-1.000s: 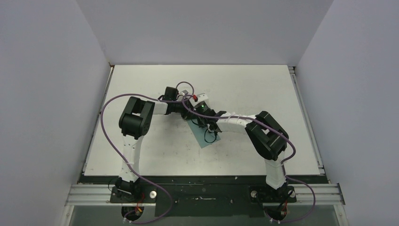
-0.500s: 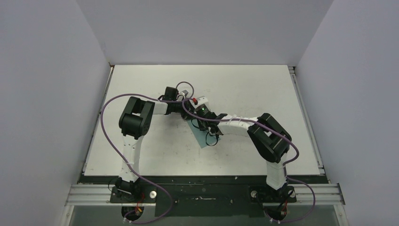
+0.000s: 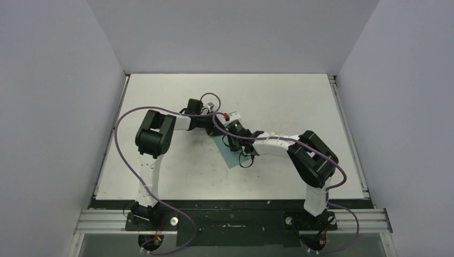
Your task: Place the letter into the envelope and seal it
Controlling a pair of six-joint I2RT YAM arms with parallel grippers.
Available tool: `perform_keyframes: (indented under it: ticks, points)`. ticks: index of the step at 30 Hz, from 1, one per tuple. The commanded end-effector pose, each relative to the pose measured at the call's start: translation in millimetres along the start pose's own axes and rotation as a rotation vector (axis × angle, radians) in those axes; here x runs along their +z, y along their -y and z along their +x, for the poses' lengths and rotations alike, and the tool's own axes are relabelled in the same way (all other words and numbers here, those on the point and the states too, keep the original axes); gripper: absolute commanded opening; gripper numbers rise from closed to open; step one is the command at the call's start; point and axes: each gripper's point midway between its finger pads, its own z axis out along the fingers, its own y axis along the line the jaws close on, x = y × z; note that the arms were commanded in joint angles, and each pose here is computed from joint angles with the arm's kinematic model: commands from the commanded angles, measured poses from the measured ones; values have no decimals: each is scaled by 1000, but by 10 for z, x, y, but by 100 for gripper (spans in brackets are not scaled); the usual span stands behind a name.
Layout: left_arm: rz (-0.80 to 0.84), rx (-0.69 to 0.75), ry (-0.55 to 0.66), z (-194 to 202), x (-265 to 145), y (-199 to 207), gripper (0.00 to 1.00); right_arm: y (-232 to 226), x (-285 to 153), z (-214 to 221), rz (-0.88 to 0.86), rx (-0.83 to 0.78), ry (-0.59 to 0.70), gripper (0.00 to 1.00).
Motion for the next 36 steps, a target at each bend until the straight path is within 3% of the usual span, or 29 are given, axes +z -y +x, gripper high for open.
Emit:
perform_keyframes:
  ticks: [1,13,19,27,36]
  points:
    - [-175,-65,78,-120,7,-608,0,398,-214,1027,84,14,-365,12]
    - [-200,-69,70,-109,-8,-633,0,609,-505,1034,133,52,-387,10]
    - [-201,-64,68,-113,-10,-623,0,635,-604,670,125,81,-308,12]
    - [-199,-59,70,-116,-26,-589,0,247,-340,-79,33,70,-134,16]
    - [-202,-76,65,-105,-36,-638,0,-73,207,-401,-32,126,-69,16]
